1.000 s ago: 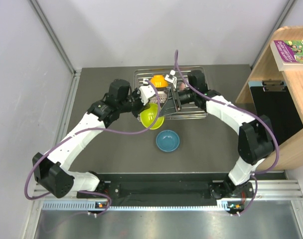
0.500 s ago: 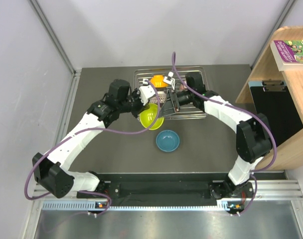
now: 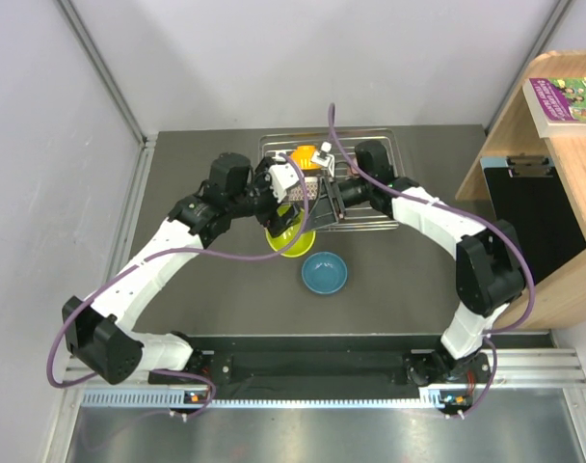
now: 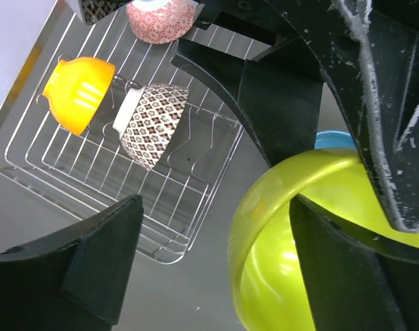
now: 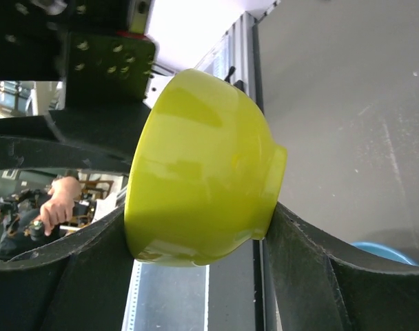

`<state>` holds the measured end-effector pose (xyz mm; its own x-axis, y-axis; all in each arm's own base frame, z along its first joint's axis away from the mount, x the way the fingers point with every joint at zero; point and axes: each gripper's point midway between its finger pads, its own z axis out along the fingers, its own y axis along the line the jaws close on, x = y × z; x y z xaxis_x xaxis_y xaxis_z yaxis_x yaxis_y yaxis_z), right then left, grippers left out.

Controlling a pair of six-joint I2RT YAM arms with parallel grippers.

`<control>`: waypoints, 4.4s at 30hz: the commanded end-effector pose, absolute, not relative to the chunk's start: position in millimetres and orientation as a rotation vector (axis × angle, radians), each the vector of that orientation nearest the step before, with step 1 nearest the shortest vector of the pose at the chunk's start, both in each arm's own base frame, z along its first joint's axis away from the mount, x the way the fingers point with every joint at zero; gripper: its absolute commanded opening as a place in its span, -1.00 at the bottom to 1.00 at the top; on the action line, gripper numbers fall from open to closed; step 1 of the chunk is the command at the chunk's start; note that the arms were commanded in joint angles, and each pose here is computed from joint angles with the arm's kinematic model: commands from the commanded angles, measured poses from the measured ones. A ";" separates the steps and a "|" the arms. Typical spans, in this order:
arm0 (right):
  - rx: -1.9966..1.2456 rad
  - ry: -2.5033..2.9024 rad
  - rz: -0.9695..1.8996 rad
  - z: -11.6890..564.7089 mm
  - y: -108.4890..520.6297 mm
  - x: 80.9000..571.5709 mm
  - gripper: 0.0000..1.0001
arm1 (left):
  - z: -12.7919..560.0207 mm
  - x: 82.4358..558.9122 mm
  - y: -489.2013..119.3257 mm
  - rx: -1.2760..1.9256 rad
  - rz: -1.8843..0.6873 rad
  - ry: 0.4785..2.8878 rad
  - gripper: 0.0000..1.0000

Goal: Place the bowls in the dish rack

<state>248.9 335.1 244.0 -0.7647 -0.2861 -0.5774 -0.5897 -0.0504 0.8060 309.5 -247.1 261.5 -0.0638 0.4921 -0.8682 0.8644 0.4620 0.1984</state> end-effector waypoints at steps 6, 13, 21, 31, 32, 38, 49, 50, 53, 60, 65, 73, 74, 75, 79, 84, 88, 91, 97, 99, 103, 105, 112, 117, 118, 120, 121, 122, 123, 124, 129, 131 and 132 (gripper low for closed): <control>-0.897 1.914 1.744 254.1 322.3 274.1 -1.00 | 315.6 316.3 -222.4 1.020 -0.491 1.603 0.98; -0.784 1.957 1.466 253.7 292.1 317.1 -1.00 | 315.9 315.0 -188.5 0.924 -0.513 1.647 0.98; -0.644 2.045 0.927 256.4 239.6 369.4 -1.00 | 263.2 299.7 -181.8 0.984 -0.539 1.795 0.98; -0.516 2.103 0.304 259.7 164.6 414.8 -1.00 | 219.4 262.7 -185.2 1.110 -0.649 1.866 0.98; -0.509 2.115 0.264 256.6 159.6 418.7 -1.00 | 217.3 259.9 -185.9 1.122 -0.653 1.864 0.98; -0.480 2.222 0.061 224.2 134.3 427.0 -1.00 | 206.8 246.8 -191.5 1.171 -0.699 1.868 0.98; -0.466 2.288 -0.175 185.4 121.9 436.4 -1.00 | 196.8 237.4 -196.2 1.196 -0.731 1.872 0.98; -0.460 2.291 -0.208 183.4 118.9 437.6 -1.00 | 197.0 236.7 -196.9 1.197 -0.736 1.871 0.98; -0.465 2.302 -0.283 172.7 116.1 440.2 -1.00 | 197.7 235.3 -198.2 1.199 -0.744 1.868 0.98; -0.499 2.333 -0.390 151.9 113.6 442.8 -1.00 | 201.2 233.2 -198.7 1.204 -0.746 1.851 0.98; -0.525 2.340 -0.435 142.1 116.7 444.8 -1.00 | 202.7 231.4 -199.0 1.205 -0.750 1.839 0.98; -0.583 2.343 -0.527 124.0 125.5 446.4 -1.00 | 201.8 226.4 -198.7 1.214 -0.755 1.830 0.98; -0.590 2.344 -0.531 122.6 127.1 446.0 -1.00 | 201.6 226.0 -198.6 1.213 -0.756 1.831 0.98; -0.595 2.347 -0.537 120.1 127.5 446.2 -1.00 | 203.0 226.2 -198.4 1.213 -0.751 1.825 0.98; -0.641 2.363 -0.516 111.9 137.5 443.6 -0.89 | 202.0 225.4 -197.7 1.216 -0.748 1.825 0.98; -0.710 2.390 -0.488 99.5 150.2 437.3 -0.35 | 201.1 224.6 -197.1 1.216 -0.750 1.826 0.98; -0.734 2.393 -0.482 96.0 156.2 435.3 -0.04 | 201.8 223.9 -197.5 1.217 -0.754 1.821 0.98; -0.742 2.396 -0.477 94.1 158.3 434.7 0.11 | 200.4 223.6 -197.4 1.216 -0.754 1.827 0.98; -0.770 2.405 -0.487 88.4 159.5 432.2 0.49 | 201.4 223.0 -198.1 1.221 -0.758 1.819 0.98; -0.778 2.405 -0.490 88.2 160.3 431.6 0.57 | 201.0 222.8 -197.5 1.219 -0.757 1.821 0.98; -0.793 2.403 -0.496 88.6 160.4 430.1 0.64 | 200.8 221.8 -197.4 1.226 -0.755 1.817 0.98; -0.797 2.403 -0.498 87.9 160.5 429.5 0.67 | 200.0 220.9 -197.1 1.226 -0.759 1.820 0.98; -0.800 2.396 -0.484 96.4 159.8 426.0 0.78 | 199.2 220.2 -196.9 1.231 -0.757 1.821 0.98; -0.816 2.397 -0.468 99.5 160.4 423.0 0.99 | 199.3 220.1 -197.1 1.231 -0.760 1.821 0.98; -0.820 2.398 -0.470 99.5 159.8 422.2 0.99 | 199.5 220.0 -196.6 1.229 -0.760 1.823 0.98; -0.823 2.399 -0.469 99.8 159.7 421.6 1.00 | 199.9 219.6 -196.9 1.231 -0.759 1.820 0.98; -0.821 2.400 -0.472 100.1 158.6 421.5 0.99 | 200.2 219.4 -196.6 1.230 -0.760 1.820 0.98; -0.823 2.400 -0.470 100.5 158.6 421.2 1.00 | 200.1 219.5 -196.4 1.229 -0.759 1.822 0.98; -0.823 2.399 -0.470 101.5 158.6 421.3 0.99 | 200.1 219.3 -196.7 1.231 -0.759 1.820 0.98; -0.818 2.400 -0.473 102.3 156.8 421.3 0.99 | 200.3 219.5 -196.8 1.231 -0.758 1.818 0.98; -0.785 2.404 -0.446 110.1 150.8 422.9 0.99 | 196.5 219.5 -198.0 1.237 -0.774 1.826 0.98; -0.797 2.410 -0.331 115.9 161.9 419.5 0.99 | 195.9 220.2 -200.4 1.239 -0.787 1.819 0.98; -0.789 2.387 -0.283 128.9 167.3 420.3 0.99 | 192.8 221.5 -202.0 1.240 -0.793 1.827 0.98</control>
<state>423.7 152.8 88.4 -0.6782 -0.6359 -0.3684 -0.4521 0.7562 -0.4730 225.4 -195.2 195.0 -0.2395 0.4667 -0.8514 0.9266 0.3718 -0.0568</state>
